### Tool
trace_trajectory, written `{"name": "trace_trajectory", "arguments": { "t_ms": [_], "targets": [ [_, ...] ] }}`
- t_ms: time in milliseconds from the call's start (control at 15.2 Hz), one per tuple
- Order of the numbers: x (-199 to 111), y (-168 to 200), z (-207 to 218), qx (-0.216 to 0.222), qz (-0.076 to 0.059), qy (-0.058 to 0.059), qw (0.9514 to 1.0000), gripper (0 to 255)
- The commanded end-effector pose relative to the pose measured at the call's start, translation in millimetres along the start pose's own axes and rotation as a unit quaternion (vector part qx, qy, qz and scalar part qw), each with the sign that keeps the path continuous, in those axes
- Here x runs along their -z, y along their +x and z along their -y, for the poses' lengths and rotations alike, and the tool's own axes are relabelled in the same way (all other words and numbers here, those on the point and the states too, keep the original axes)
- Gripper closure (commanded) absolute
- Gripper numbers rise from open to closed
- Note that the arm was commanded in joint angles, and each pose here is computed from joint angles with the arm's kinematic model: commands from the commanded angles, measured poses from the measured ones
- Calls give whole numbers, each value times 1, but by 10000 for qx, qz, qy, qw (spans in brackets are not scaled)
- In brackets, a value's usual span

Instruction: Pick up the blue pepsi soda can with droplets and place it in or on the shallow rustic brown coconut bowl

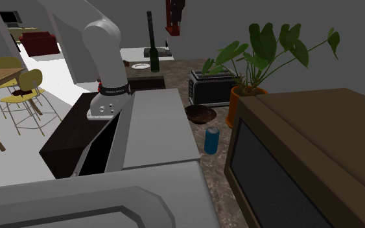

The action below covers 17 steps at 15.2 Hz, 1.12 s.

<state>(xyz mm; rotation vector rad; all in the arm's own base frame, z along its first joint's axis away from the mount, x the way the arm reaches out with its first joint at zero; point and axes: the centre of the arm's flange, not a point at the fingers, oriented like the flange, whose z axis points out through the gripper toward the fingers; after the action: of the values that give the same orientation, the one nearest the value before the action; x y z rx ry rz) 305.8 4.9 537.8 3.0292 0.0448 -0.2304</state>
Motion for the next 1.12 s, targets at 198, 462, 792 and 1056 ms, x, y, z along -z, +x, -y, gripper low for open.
{"name": "trace_trajectory", "arguments": {
  "t_ms": [198, 462, 792, 1056],
  "targets": [
    [-33, 13, -17, -43, -17, 10, 10000, 0],
    [-78, 30, -39, -100, -40, 23, 9999, 0],
    [-134, 51, -67, -171, -68, 39, 9998, 0],
    [-178, 68, -90, -229, -91, 52, 9997, 0]
  ]
}}
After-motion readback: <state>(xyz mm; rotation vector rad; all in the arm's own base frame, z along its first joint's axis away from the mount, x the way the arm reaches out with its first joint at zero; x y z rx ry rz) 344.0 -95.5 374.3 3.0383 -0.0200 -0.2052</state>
